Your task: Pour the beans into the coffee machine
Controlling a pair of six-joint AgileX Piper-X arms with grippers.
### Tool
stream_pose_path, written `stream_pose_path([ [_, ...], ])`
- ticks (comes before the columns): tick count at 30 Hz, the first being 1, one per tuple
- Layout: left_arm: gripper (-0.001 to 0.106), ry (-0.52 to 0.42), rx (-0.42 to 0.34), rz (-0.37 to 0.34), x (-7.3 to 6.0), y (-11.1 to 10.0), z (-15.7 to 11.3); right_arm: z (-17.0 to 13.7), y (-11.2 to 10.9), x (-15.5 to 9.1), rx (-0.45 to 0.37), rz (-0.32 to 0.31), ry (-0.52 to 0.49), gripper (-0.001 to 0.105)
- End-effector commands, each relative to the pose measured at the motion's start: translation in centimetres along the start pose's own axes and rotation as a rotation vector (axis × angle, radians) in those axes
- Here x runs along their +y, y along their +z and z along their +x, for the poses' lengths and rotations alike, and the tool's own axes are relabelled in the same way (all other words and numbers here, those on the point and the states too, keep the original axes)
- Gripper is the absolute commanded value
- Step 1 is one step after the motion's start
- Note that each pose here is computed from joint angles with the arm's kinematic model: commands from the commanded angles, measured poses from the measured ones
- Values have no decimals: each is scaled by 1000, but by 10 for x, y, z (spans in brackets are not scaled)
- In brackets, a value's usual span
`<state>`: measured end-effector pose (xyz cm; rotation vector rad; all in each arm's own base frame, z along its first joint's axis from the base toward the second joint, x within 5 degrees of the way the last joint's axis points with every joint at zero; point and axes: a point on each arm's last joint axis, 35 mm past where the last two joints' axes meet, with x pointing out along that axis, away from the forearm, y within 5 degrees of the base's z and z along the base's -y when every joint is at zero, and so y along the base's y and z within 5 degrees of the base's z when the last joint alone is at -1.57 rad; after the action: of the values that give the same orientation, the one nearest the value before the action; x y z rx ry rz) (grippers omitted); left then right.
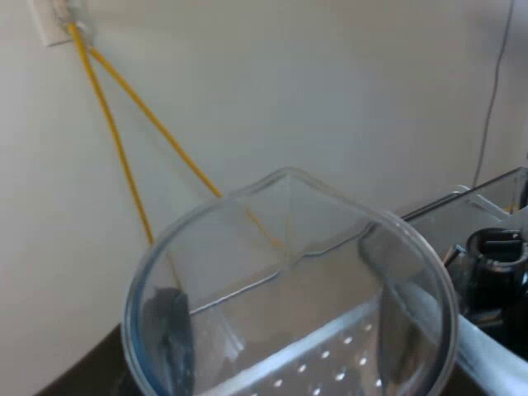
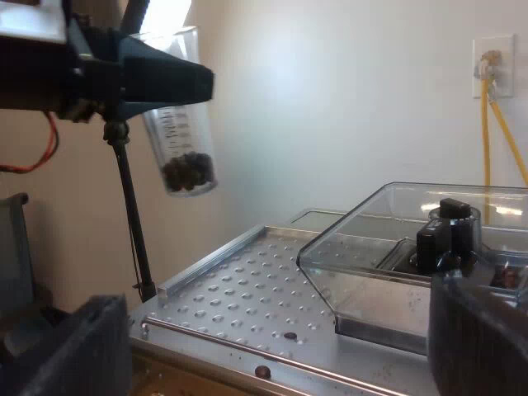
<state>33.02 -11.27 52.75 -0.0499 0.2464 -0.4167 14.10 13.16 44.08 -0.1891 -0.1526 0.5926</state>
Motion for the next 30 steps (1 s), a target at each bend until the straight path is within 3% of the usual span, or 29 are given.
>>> stream_pose_path([
  [1,37,-14,-7,3,-8,5,7,-2,6,-1,-22,-6,-5,79],
  [7,37,-29,36,11,-18,3,35,-2,6,-1,-22,-6,-5,79],
  [15,37,-18,35,89,-31,3,64,-2,6,-1,-22,-6,-5,79],
  [23,37,-5,-15,398,-52,3,80,-2,6,-1,-22,-6,-5,79],
  [30,37,-13,-27,625,-57,0,87,-2,6,-1,-22,-6,-5,79],
])
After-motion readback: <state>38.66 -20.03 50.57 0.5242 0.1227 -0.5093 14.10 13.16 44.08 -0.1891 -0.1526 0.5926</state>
